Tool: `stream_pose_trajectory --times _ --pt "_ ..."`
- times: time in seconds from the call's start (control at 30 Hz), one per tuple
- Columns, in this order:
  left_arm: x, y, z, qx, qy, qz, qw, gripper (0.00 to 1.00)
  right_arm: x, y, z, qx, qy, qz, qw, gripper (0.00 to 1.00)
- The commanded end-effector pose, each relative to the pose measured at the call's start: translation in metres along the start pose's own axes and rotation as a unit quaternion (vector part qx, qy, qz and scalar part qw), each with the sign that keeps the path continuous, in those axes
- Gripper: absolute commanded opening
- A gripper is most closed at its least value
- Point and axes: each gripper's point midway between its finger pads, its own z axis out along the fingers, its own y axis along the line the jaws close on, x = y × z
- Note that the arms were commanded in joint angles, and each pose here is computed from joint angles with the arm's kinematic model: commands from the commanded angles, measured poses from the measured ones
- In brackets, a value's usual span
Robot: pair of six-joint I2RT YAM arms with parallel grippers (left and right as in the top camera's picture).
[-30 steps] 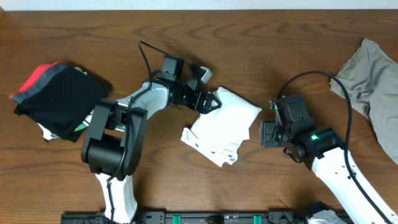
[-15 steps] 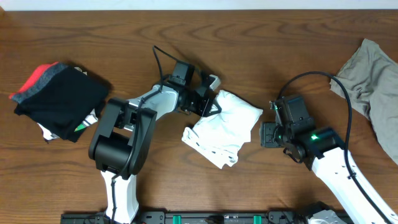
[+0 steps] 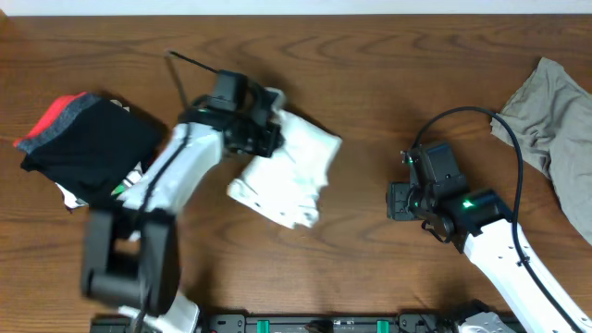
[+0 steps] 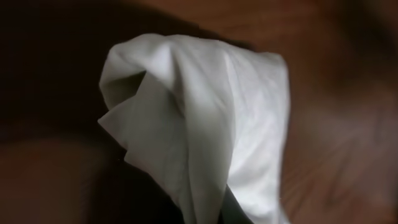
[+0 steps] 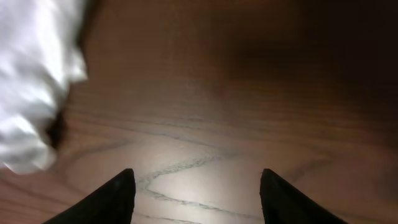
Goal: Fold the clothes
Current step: 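Grasp the folded white shirt with the left gripper and carry it leftward, then place the white shirt on top of the dark garment stack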
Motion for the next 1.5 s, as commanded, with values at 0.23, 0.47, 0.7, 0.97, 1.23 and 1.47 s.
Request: stream_pose_trajectory --times 0.23,0.47,0.7,0.97,1.23,1.47 --pt "-0.032 0.084 -0.114 -0.205 -0.107 -0.021 0.973 0.06 -0.001 -0.002 -0.003 0.002 0.001 0.012 1.0 0.63" --pt "-0.032 0.128 -0.163 -0.264 -0.152 -0.063 0.95 0.06 0.0 -0.002 -0.003 0.003 0.003 0.012 1.0 0.63" --pt "-0.046 0.146 -0.215 -0.301 -0.226 -0.072 0.924 0.06 0.001 -0.003 -0.003 0.004 0.005 0.012 1.0 0.63" --pt "-0.048 0.168 -0.262 -0.334 -0.289 -0.102 0.891 0.06 0.002 -0.003 -0.003 0.005 0.008 0.012 1.0 0.63" --pt "-0.022 0.21 -0.303 -0.364 -0.325 -0.19 0.852 0.06 0.004 -0.004 -0.003 0.006 0.011 0.012 1.0 0.63" --pt "-0.002 0.243 -0.313 -0.381 -0.324 -0.233 0.834 0.06 0.006 -0.005 -0.003 0.008 0.017 0.012 1.0 0.63"
